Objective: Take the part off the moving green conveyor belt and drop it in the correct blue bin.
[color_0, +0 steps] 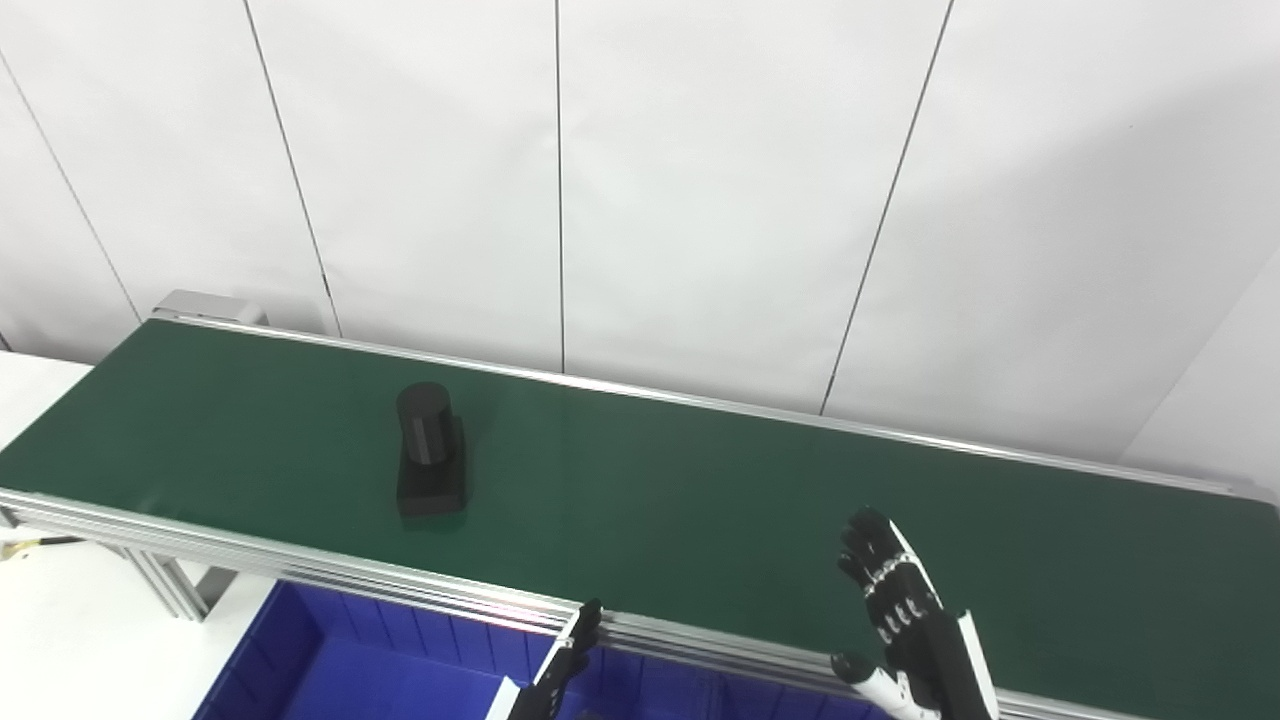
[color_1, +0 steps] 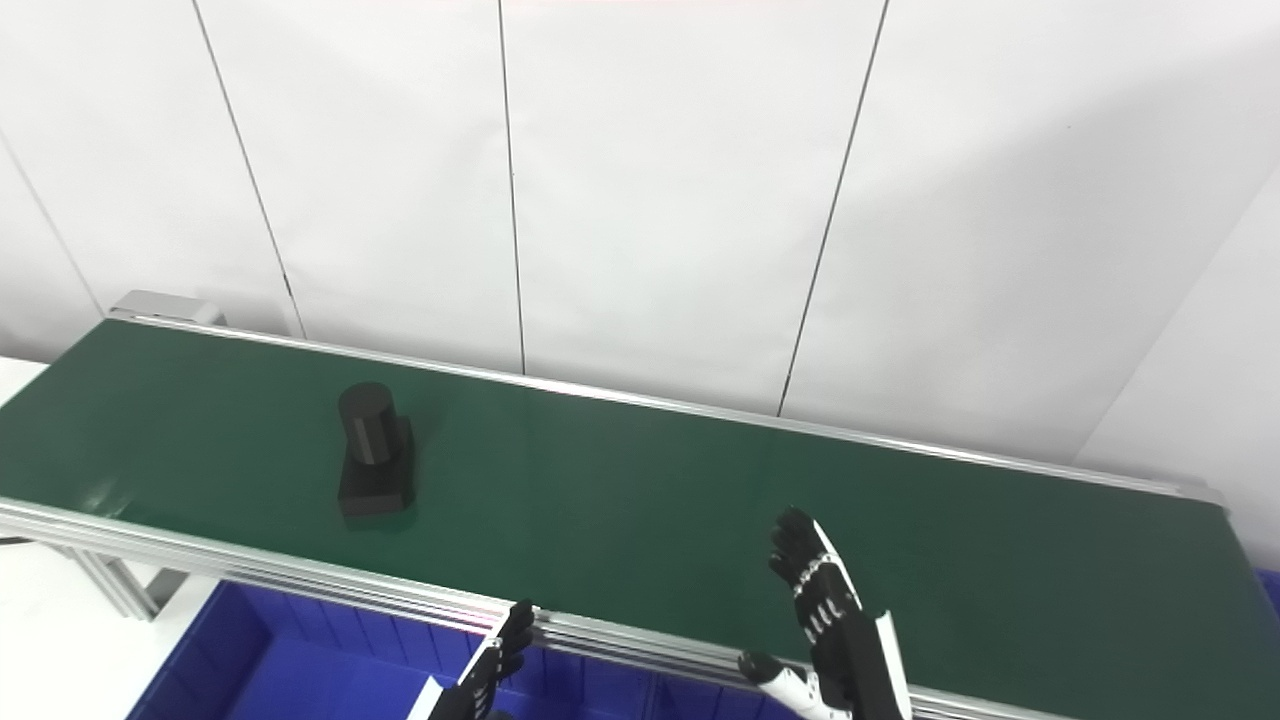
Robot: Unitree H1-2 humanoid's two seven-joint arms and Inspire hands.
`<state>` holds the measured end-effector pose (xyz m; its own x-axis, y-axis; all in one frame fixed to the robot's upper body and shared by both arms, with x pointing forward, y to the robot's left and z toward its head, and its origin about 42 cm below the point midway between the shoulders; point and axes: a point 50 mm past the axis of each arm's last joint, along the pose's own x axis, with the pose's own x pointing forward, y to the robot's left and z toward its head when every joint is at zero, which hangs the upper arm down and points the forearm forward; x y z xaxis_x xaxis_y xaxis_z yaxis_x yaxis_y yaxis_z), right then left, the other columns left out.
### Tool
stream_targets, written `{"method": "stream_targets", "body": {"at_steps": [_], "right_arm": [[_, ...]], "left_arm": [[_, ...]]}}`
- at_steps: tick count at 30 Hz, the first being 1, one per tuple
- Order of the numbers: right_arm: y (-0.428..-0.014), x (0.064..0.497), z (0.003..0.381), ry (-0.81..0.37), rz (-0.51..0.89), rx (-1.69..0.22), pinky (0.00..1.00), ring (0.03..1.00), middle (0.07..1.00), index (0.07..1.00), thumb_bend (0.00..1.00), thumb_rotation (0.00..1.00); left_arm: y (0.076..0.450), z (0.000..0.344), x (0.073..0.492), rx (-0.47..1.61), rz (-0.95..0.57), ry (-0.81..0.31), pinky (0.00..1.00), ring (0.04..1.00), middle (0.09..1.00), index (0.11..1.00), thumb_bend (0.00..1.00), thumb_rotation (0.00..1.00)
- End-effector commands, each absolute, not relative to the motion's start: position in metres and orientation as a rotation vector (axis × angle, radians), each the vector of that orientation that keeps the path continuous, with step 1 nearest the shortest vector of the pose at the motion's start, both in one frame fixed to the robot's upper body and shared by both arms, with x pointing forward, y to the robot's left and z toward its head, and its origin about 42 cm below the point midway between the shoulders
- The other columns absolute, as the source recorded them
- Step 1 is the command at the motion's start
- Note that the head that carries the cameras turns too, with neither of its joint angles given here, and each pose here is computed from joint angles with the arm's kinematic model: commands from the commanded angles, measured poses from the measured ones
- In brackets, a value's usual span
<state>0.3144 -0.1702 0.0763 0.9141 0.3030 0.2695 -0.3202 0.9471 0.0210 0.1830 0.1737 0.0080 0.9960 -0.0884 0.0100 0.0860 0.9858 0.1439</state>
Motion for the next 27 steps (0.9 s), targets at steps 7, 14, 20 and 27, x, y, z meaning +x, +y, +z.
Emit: {"method": "stream_targets", "body": {"at_steps": [7,14,20,27], "right_arm": [[-0.154,0.352,0.103,-0.343,0.306,0.025,0.87,0.902,0.908,0.896,0.98,0.43],[-0.134,0.374,0.109,-0.337,0.337,-0.005,0.88,0.904,0.908,0.889,0.99,0.44],[-0.114,0.394,0.118,-0.34,0.356,-0.06,0.86,0.894,0.905,0.884,0.99,0.43],[-0.091,0.414,0.12,-0.303,0.413,-0.044,0.88,0.899,0.909,0.884,1.0,0.37]], "left_arm": [[0.172,0.018,0.19,0.133,-0.093,-0.083,0.84,0.899,0.909,0.878,0.85,0.89],[0.175,0.017,0.188,0.131,-0.102,-0.075,0.83,0.894,0.904,0.871,0.86,0.89],[0.174,0.018,0.188,0.143,-0.108,-0.082,0.82,0.892,0.903,0.872,0.83,0.89],[0.173,0.018,0.189,0.151,-0.105,-0.086,0.81,0.884,0.897,0.865,0.82,0.88]]}}
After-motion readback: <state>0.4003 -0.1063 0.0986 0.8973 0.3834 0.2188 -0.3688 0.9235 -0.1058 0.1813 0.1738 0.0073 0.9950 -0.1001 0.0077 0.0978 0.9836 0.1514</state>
